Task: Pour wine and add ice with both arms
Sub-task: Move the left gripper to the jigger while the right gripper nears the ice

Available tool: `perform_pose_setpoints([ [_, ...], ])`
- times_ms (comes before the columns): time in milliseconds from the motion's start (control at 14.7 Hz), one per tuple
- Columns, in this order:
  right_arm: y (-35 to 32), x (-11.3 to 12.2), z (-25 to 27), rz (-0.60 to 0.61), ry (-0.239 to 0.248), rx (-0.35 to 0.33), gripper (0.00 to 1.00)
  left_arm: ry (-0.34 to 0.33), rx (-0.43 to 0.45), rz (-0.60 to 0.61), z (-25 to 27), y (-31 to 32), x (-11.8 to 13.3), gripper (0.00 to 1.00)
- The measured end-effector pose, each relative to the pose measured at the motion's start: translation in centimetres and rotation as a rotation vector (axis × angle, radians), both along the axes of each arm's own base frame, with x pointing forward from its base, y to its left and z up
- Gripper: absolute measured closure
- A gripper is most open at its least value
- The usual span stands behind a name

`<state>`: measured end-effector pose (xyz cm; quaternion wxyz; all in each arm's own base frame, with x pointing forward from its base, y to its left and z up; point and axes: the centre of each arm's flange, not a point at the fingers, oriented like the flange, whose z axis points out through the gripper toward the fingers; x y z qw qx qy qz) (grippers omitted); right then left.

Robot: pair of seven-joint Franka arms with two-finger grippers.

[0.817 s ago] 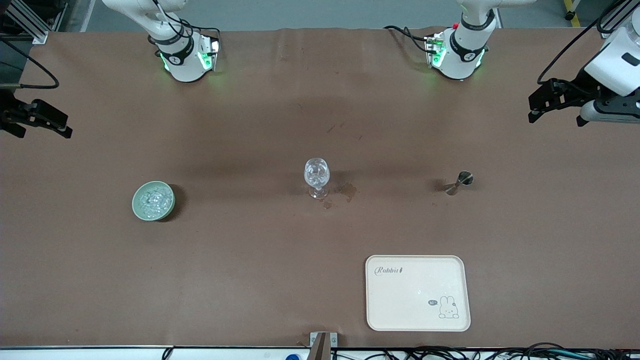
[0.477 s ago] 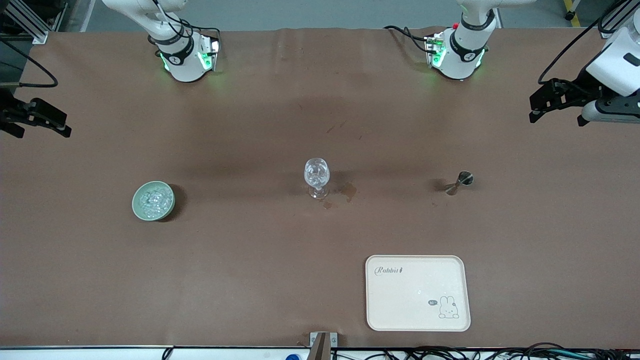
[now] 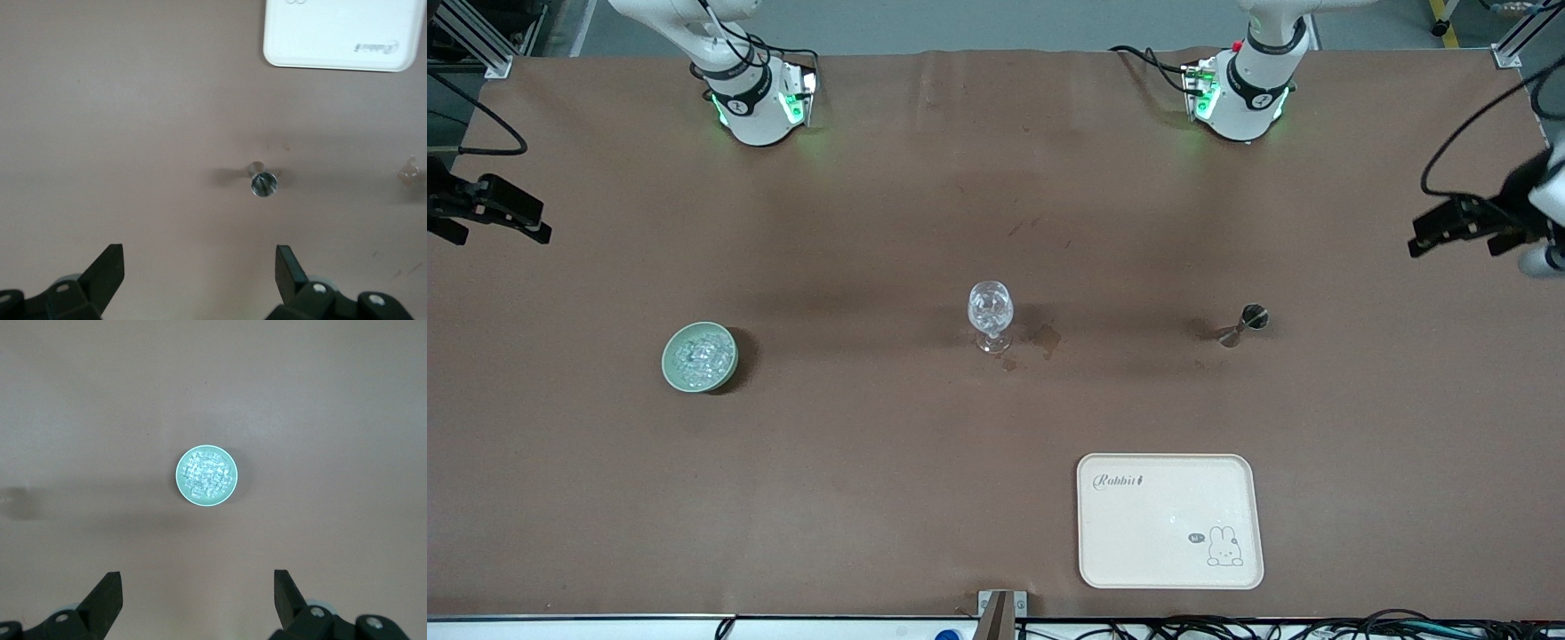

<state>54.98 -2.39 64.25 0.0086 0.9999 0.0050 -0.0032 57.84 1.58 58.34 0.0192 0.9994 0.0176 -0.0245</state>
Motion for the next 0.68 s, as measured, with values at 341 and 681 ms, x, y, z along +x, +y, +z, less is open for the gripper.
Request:
perform_pose_setpoints([
  [341,-0.2,0.3,-1.6,-0.003,0.005,0.000,0.02,0.152,-0.267,0.249,-11.1,5.0,4.1,0.01],
  [681,-1.4,1.7,-8.3,-0.019,-0.025,-0.001,0.03,0.351,-0.284,0.484,-20.5,5.8,5.0,0.01],
])
